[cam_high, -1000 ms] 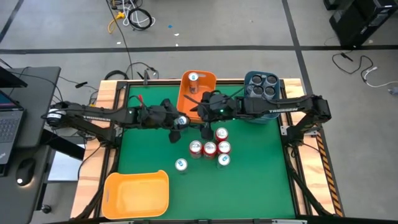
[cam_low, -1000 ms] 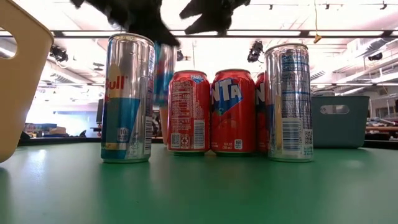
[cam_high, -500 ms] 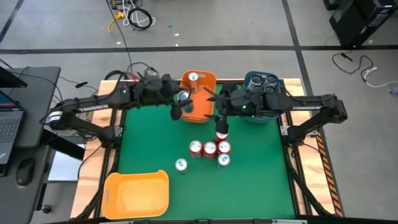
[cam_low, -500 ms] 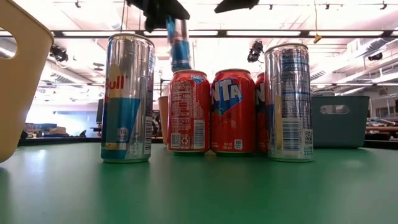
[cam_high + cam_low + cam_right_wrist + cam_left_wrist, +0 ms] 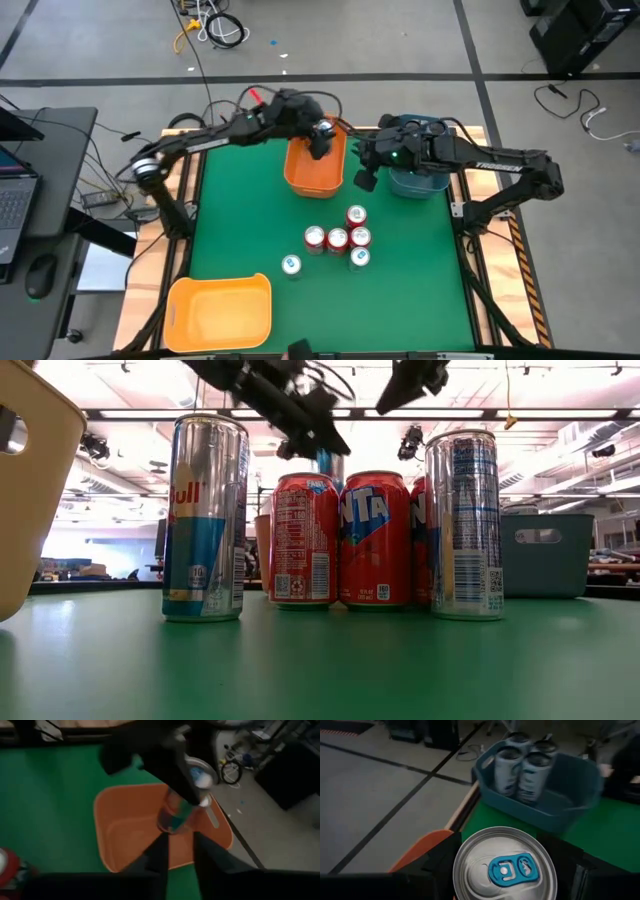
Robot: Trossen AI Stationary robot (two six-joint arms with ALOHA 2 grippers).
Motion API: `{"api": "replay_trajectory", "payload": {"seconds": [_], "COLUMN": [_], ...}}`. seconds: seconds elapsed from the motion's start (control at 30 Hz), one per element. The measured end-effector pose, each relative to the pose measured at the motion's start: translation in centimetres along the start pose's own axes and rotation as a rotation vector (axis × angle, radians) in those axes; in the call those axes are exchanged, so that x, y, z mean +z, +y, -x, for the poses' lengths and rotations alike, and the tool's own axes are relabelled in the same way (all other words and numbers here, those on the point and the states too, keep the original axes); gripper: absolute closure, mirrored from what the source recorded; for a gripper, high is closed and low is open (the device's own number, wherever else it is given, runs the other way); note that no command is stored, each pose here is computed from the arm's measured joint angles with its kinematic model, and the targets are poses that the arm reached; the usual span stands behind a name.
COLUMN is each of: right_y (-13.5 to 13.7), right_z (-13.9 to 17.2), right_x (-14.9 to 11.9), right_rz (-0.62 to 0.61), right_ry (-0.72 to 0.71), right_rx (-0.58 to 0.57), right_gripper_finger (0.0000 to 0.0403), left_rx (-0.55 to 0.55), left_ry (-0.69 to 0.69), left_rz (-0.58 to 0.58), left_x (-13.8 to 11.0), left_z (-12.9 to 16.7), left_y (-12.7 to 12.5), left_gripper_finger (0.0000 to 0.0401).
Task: Sort soda cans
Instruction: Put the blue soda can into the orange bin
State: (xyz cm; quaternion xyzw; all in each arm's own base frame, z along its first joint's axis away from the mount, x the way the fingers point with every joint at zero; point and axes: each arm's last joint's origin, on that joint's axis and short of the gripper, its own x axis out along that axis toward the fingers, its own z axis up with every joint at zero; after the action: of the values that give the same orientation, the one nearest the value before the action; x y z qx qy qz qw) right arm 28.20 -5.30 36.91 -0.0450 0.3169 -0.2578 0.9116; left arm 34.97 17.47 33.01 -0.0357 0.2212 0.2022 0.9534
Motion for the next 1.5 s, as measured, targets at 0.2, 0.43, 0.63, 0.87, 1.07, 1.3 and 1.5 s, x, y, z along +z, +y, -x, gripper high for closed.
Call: {"api": "replay_trajectory", "payload": {"seconds": [0.2, 0.43, 0.63, 0.87, 1.07, 1.3, 1.5], "right_y": [-0.4, 0.3, 0.8, 1.3, 1.6, 1.8, 1.8], "right_z": [-2.1, -4.0, -4.6, -4.5, -4.4, -4.3, -4.3], "right_x": [-2.6, -5.6, -6.4, -6.3, -6.1, -6.0, -6.0], "right_rz": [-0.01, -0.038, -0.048, -0.041, -0.04, -0.037, -0.039], "right_ry": [0.061, 0.112, 0.098, 0.08, 0.06, 0.055, 0.05], "right_rx": [-0.03, -0.034, -0.027, -0.011, -0.001, 0.004, 0.005], "right_gripper_finger": [0.0393, 0.0397, 0.04, 0.0402, 0.0402, 0.0402, 0.0403], "left_rx": [0.03, 0.075, 0.136, 0.161, 0.162, 0.151, 0.119], "left_ry": [0.035, 0.055, 0.064, 0.087, 0.087, 0.055, 0.049], "left_rz": [0.02, 0.081, 0.1, 0.109, 0.127, 0.134, 0.14], "left_x": [-0.3, -2.1, -3.7, -5.0, -5.7, -6.6, -6.7], "left_z": [-5.0, -8.4, -10.3, -11.3, -11.4, -11.6, -11.6], "left_y": [1.8, 3.8, 5.2, 5.9, 6.1, 6.1, 6.1], "left_gripper_finger": [0.017, 0.017, 0.017, 0.017, 0.017, 0.017, 0.017]}}
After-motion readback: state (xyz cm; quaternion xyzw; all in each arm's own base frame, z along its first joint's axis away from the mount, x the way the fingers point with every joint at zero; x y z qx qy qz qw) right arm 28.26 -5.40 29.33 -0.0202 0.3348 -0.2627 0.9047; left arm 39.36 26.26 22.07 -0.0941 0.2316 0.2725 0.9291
